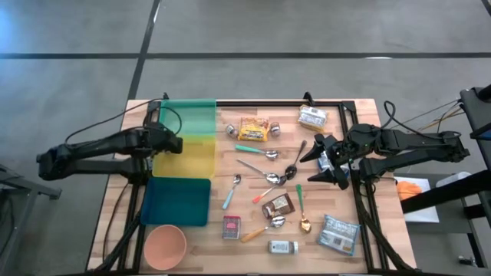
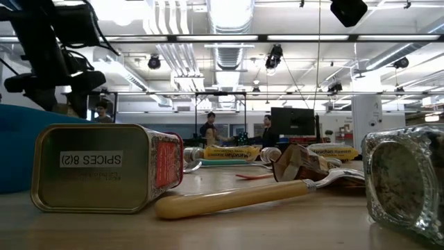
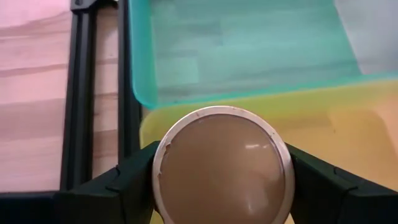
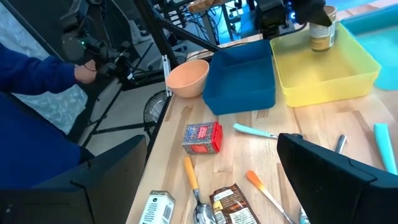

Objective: Pick & Place Food Item
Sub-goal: Put the gold seasoning bottle into the yellow bin

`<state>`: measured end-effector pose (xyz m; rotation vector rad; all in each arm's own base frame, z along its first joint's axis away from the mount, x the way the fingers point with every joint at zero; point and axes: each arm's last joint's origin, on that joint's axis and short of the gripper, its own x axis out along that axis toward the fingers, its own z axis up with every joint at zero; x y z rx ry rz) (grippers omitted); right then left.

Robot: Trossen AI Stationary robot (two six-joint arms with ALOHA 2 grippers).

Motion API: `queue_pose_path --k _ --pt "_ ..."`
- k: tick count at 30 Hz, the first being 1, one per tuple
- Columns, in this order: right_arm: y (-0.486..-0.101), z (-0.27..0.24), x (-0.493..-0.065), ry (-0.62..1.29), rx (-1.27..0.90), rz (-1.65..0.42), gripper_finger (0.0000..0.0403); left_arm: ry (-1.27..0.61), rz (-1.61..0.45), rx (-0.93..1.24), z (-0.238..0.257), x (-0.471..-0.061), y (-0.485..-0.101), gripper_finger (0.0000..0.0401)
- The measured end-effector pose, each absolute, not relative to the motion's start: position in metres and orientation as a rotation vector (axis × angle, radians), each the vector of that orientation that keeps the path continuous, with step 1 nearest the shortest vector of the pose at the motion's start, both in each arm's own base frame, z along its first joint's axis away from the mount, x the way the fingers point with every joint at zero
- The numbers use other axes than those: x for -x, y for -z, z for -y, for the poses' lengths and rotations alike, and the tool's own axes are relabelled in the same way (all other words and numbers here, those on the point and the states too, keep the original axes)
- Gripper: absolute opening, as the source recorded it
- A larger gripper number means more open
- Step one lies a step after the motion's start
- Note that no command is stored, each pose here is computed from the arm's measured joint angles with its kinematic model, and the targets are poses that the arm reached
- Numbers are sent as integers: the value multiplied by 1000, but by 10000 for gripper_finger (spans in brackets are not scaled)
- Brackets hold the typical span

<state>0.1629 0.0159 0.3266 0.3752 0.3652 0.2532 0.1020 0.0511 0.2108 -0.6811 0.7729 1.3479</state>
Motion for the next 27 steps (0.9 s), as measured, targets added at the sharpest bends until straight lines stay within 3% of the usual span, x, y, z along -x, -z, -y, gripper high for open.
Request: queue_pose_path --k 9,27 --pt "-330 -16 -164 -259 -365 -327 359 -1451 -834 751 -69 -103 -203 278" --pt "-331 -16 -164 -261 -364 -321 359 -1446 -793 721 -73 -106 -191 278"
